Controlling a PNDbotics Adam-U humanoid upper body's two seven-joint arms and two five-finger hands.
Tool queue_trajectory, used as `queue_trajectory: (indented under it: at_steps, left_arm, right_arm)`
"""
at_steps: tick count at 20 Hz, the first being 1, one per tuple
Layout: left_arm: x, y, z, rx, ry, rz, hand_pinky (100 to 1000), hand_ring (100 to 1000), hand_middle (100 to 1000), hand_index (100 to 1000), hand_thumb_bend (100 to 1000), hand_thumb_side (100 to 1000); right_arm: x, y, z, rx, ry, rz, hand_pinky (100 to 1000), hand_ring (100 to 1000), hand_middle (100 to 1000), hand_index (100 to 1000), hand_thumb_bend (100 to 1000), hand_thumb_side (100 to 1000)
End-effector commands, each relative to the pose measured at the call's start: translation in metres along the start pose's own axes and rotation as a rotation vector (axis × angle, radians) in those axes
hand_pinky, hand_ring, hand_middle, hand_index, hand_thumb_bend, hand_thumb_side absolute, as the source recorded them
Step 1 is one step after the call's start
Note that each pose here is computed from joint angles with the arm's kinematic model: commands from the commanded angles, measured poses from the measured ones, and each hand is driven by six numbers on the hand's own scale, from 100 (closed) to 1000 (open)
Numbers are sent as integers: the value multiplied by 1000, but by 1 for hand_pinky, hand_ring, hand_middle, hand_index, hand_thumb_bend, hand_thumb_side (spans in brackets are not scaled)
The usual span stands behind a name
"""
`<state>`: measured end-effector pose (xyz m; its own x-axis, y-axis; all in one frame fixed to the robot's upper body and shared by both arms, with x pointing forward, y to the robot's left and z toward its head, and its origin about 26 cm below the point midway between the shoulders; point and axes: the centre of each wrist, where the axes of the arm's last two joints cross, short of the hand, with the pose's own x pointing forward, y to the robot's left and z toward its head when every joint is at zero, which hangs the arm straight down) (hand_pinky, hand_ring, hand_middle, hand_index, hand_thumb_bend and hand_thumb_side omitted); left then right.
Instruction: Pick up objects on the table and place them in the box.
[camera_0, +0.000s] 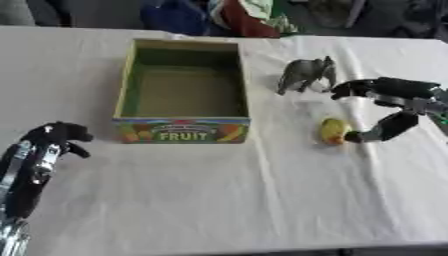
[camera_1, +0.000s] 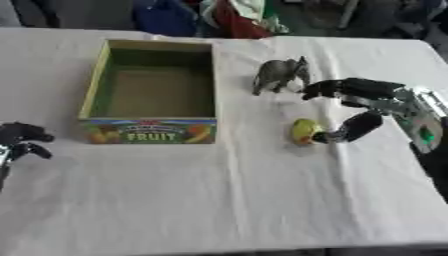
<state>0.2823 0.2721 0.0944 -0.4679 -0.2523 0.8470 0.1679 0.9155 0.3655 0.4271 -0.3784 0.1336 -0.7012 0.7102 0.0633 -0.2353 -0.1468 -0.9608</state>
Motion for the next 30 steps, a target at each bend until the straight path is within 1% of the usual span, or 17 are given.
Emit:
queue_trajectory:
  at_steps: [1, 11, 15, 18, 25, 27, 28, 30]
  left_arm:
    - [6, 2, -3, -3, -26, -7, 540, 672, 555, 681, 100, 802]
    - [6, 1, -3, -2, -26, -6, 540, 672, 555, 681, 100, 802]
    - [6, 2, -3, 0, -26, -6, 539, 673, 555, 681, 100, 803]
    - [6, 1, -3, -1, -25, -6, 540, 673, 555, 681, 100, 803]
    - [5, 1, -3, -2, -24, -5, 540, 673, 555, 680, 100, 803]
    - [5, 1, -3, -2, -24, -5, 540, 673, 555, 680, 100, 804]
    - [5, 1, -3, -1, -24, -5, 540, 673, 555, 680, 100, 804]
    - [5, 1, -2, -1, -23, -5, 540, 673, 555, 680, 100, 804]
  right_arm:
    - [-6, -9, 8, 160, -117, 101, 898, 960, 943, 926, 457, 693]
    - [-8, 3, 5, 182, -98, 93, 897, 959, 941, 896, 459, 713]
    - [-7, 6, 4, 184, -95, 93, 895, 956, 938, 868, 459, 695]
    - [-6, 5, 2, 165, -101, 95, 888, 948, 928, 824, 456, 645]
    - [-5, 3, 1, 114, -109, 100, 879, 935, 910, 762, 456, 536]
    - [-4, 3, 0, 99, -110, 104, 873, 928, 900, 729, 427, 462]
    - [-4, 2, 0, 90, -111, 105, 870, 925, 896, 719, 412, 444]
    - [-4, 2, 0, 67, -111, 108, 866, 919, 888, 696, 377, 435]
